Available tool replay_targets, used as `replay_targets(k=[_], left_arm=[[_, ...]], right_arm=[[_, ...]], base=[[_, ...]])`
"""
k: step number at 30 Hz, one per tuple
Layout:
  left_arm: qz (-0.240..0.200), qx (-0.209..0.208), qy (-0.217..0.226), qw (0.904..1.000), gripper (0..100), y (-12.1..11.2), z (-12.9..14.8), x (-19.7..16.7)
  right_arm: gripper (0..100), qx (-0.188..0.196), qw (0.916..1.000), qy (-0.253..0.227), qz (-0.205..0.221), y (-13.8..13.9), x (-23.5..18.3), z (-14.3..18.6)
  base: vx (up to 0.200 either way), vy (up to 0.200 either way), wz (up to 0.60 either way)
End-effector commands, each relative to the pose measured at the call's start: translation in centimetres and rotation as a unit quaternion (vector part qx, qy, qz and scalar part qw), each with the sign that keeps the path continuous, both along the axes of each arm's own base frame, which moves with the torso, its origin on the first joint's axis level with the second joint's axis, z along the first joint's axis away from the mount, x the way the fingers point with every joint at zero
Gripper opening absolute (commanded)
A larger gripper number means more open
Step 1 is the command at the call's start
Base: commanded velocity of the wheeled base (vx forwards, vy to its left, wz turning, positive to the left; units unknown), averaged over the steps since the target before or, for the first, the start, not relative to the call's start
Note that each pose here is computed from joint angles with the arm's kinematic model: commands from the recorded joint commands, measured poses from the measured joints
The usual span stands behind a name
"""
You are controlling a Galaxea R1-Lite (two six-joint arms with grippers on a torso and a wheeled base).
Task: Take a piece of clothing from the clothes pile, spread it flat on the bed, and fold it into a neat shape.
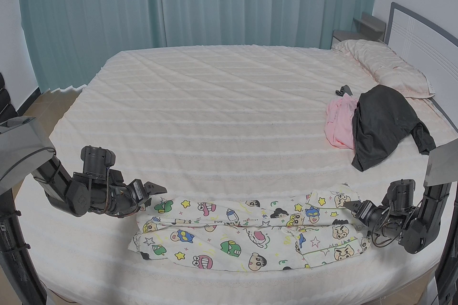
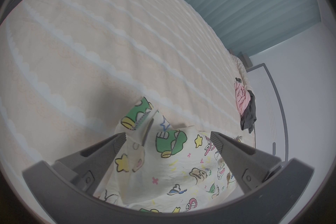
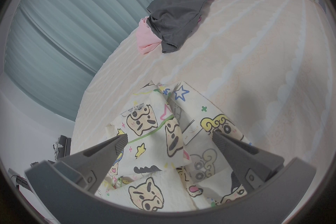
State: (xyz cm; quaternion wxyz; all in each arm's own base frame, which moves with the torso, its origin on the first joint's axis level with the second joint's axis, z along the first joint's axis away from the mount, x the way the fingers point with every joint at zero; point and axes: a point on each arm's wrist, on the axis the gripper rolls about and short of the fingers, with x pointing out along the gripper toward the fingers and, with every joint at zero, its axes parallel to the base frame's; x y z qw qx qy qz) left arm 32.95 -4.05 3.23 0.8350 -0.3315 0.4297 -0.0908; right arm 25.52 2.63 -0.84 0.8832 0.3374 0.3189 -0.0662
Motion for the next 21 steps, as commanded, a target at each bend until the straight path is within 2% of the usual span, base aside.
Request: replay_targets(k=[1,3,4,9,13,15,19,21], left_arm=[[-0.004,0.001,0.011,0.9999,100,-0.4,-1.1,0.4],[-0.004,0.000,0.007,1.0000,100,-0.4,-0.9,0.7],[-0.004,0.000,0.008,1.0000,0,-0.4,-1.0,0.9],[0.003,0.004,0.005,1.0000,0,-0.4,-1.0,1.2],[0.007,0.006,0.004,1.0000,0,-0.2,-0.8,0.9],[0.008,0.006,-0.002,0.9999,0,-0.2,-0.2,0.8],[0.012,0.008,-0.017,0.9998,0,-0.2,0.7,0.7],[0.011,0.008,-0.027,0.9996,0,-0.2,1.4,0.6]], right_arm=[[100,0.000,1.0000,0.001,0.002,0.1,-0.1,0.0],[100,0.001,1.0000,0.001,0.001,0.1,-0.1,0.0],[100,0.001,1.0000,0.001,0.002,0.1,-0.1,0.0],[100,-0.001,1.0000,-0.008,-0.001,0.1,0.0,0.3],[100,0.000,0.9976,-0.068,-0.014,-0.6,0.1,3.6],[100,-0.003,0.9968,-0.079,-0.009,-0.6,0.1,4.4],[100,-0.006,0.9966,-0.082,0.007,0.3,1.1,5.1],[100,-0.005,0.9973,-0.066,0.031,1.6,1.9,5.2]], base=[[0.000,0.000,0.00],[0.000,0.000,0.00],[0.000,0.000,0.00],[0.000,0.000,0.00],[0.000,0.000,0.00],[0.000,0.000,0.00],[0.000,0.000,0.00],[0.000,0.000,0.00]])
